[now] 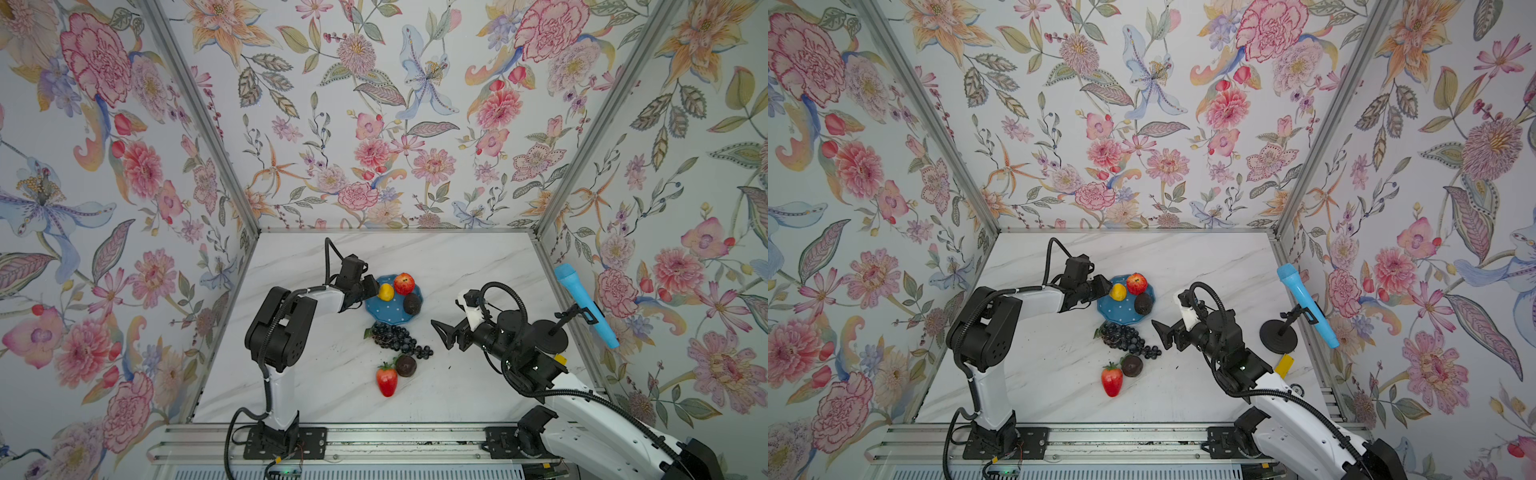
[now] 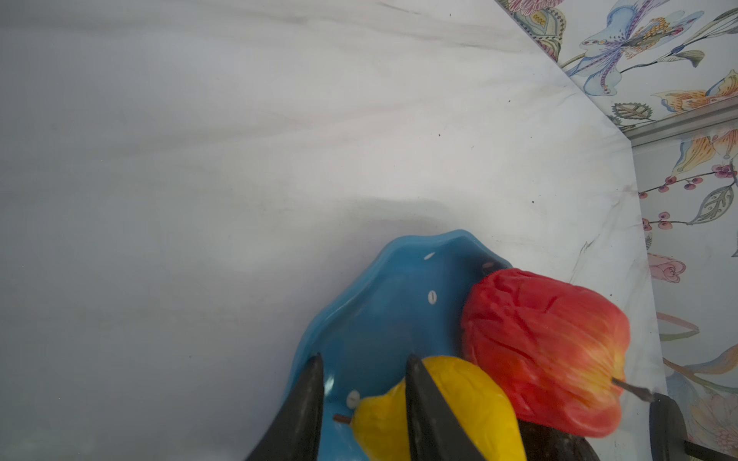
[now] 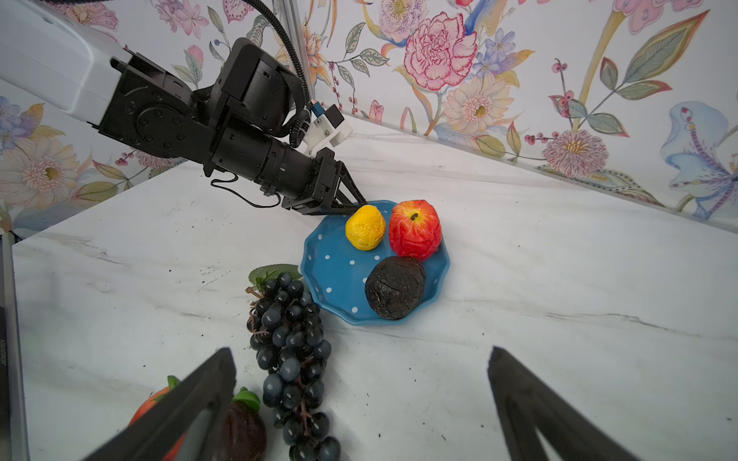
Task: Arrange fruit in a fruit bowl
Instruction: Move the fruit to the fruit bowl, then pick up the fruit from the fruit bowl.
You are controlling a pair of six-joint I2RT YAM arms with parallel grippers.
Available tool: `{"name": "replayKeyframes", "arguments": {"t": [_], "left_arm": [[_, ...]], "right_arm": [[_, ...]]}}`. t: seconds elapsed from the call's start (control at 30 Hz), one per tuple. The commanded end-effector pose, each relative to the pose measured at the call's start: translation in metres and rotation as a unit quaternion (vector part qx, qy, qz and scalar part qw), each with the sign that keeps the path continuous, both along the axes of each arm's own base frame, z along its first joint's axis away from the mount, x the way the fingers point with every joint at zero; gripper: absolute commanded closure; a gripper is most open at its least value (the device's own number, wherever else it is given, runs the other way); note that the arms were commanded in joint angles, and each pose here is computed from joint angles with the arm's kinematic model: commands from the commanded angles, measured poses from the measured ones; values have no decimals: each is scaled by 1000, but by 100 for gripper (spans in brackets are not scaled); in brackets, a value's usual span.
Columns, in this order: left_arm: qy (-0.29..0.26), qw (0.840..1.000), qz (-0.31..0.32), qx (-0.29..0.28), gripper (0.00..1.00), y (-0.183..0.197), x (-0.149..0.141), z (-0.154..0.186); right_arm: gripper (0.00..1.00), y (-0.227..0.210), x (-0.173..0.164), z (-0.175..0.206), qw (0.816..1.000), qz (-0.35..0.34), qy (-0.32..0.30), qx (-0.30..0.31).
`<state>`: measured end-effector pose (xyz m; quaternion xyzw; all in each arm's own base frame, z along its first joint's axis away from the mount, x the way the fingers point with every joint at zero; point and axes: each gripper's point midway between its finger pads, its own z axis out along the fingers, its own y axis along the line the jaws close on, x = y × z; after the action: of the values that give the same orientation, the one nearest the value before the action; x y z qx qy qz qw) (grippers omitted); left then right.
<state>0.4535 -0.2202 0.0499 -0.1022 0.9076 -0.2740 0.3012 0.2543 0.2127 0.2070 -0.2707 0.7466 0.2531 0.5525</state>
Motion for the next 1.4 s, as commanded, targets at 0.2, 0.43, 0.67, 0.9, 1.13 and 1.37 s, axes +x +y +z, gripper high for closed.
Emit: {"name": "replayKeyframes", "arguments": {"t": [0.2, 0.43, 0.67, 0.9, 1.13, 1.37], "left_arm": [[-12, 1000, 16, -8, 55, 6, -9, 13], [-2, 1000, -7, 5, 53, -8, -17, 6], [-10, 999, -25, 19, 43, -22, -19, 12], [-56, 998, -21, 35, 36, -23, -21, 34], [-59, 996, -34, 51, 32, -29, -31, 41], [-49, 994, -63, 75, 27, -45, -43, 37]], "right_arm": [[1, 2, -1, -3, 1000, 2, 0, -4], [1, 3, 0, -2, 1000, 2, -2, -5], [1, 4, 1, 0, 1000, 4, -3, -6], [1, 2, 0, -2, 1000, 0, -1, -7], [1, 2, 0, -3, 1000, -1, 0, -8], [1, 2, 0, -4, 1000, -1, 0, -8]]}}
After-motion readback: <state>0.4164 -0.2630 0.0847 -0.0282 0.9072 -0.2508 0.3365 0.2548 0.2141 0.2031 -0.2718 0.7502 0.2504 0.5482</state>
